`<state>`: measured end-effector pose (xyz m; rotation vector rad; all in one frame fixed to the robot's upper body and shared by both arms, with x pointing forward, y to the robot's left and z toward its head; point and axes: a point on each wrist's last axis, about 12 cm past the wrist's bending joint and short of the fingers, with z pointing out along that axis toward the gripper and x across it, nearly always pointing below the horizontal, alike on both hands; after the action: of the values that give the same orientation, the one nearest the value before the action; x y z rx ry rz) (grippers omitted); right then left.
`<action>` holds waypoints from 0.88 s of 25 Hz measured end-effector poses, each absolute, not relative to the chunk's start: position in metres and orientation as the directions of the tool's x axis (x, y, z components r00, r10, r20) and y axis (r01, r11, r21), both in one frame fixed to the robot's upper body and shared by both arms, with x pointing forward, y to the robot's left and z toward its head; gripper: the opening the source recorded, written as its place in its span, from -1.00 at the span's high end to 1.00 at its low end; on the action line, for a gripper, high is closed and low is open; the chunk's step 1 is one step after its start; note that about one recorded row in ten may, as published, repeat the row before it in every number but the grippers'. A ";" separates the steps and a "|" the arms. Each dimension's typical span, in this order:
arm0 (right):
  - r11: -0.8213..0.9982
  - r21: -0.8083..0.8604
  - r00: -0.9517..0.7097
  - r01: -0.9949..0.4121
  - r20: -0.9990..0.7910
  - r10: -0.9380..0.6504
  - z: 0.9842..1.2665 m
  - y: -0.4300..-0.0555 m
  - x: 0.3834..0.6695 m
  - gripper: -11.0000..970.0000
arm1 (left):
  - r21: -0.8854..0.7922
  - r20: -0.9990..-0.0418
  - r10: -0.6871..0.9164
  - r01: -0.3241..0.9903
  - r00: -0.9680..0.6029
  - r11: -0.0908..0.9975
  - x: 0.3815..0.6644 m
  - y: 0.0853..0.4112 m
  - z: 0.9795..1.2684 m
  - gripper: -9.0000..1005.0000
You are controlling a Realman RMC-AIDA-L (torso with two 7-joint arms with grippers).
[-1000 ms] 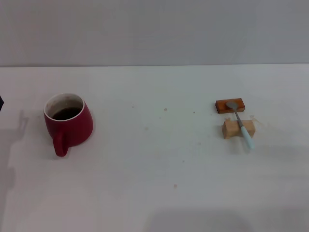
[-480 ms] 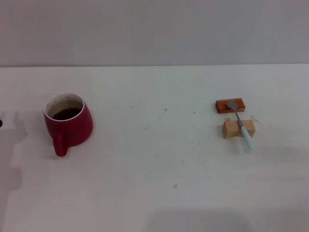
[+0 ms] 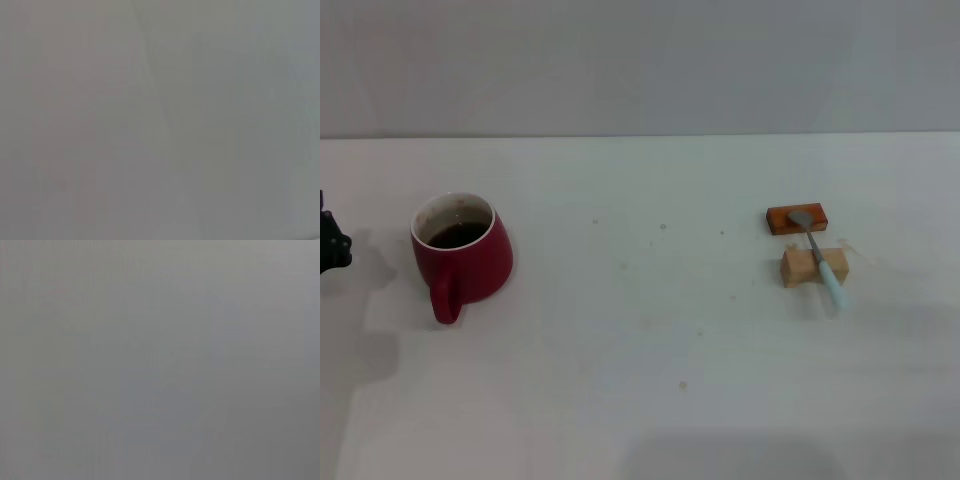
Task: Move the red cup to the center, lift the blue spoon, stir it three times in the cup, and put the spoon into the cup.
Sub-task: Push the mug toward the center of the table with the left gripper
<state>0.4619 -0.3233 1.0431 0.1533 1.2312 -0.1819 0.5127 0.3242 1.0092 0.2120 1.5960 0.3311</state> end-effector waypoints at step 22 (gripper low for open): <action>0.976 0.015 0.324 0.219 -0.944 -0.058 1.044 -0.324 0.463 -0.47 | 0.654 -0.744 0.665 0.134 -0.065 0.744 0.530 0.308 1.003 0.99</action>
<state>0.4630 -0.3240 1.0439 0.1495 1.2287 -0.1820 0.5295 0.3076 1.0025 0.6585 1.6041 0.4918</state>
